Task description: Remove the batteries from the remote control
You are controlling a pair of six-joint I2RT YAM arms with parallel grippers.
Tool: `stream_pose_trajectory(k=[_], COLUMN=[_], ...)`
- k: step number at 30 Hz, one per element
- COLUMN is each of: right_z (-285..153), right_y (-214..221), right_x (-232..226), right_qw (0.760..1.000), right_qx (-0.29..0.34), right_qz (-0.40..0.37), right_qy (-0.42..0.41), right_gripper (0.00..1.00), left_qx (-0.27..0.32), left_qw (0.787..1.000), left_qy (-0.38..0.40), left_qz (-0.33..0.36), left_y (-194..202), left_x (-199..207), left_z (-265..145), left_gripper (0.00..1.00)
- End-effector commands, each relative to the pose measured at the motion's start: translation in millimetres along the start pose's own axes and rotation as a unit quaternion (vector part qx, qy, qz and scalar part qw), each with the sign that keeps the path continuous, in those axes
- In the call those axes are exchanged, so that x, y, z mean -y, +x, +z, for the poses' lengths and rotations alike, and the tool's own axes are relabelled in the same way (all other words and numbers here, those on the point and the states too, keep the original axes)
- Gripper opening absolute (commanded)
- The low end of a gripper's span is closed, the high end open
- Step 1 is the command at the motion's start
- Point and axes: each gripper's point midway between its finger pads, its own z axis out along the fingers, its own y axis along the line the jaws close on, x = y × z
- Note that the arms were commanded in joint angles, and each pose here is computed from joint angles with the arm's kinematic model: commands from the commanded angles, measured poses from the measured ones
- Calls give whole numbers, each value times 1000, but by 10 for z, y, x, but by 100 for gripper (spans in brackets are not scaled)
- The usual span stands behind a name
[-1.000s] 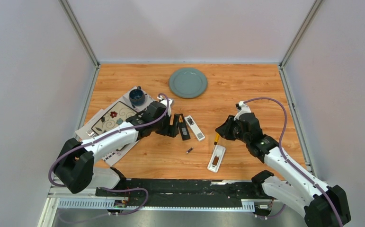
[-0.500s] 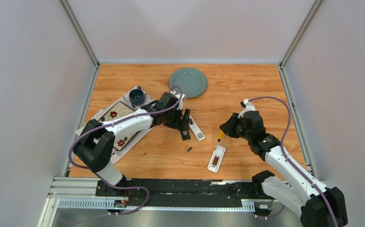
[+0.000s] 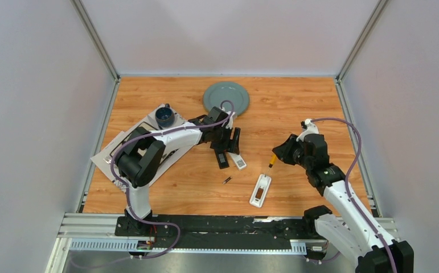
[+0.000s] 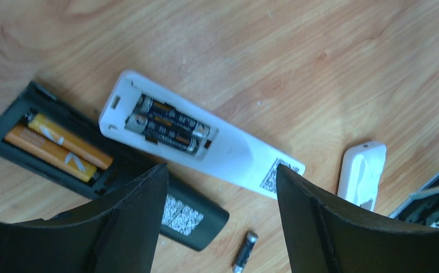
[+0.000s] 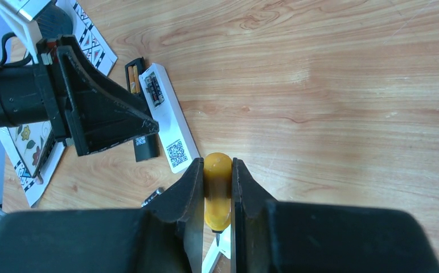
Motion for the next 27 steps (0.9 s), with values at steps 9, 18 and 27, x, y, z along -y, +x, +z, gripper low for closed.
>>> stream_pose_trajectory(k=[9,18,27], right_z=[-79,-86,-81], right_y=[-67,-56,-57], right_x=[70,100,98], right_qw=[1000,1000,1000], right_qx=[12,11,11], right_qz=[-7,-5,-4], right_qy=[0,3,1], right_gripper=[0,0,0], left_qx=[-24,-54,-82], left_qw=[999,992,975], left_qy=[-20,-79,-158], left_qz=[6,84,136], left_y=[-138,53,562], left_x=[133,192,-9], left_z=[241,258,125], left_gripper=[76,72,71])
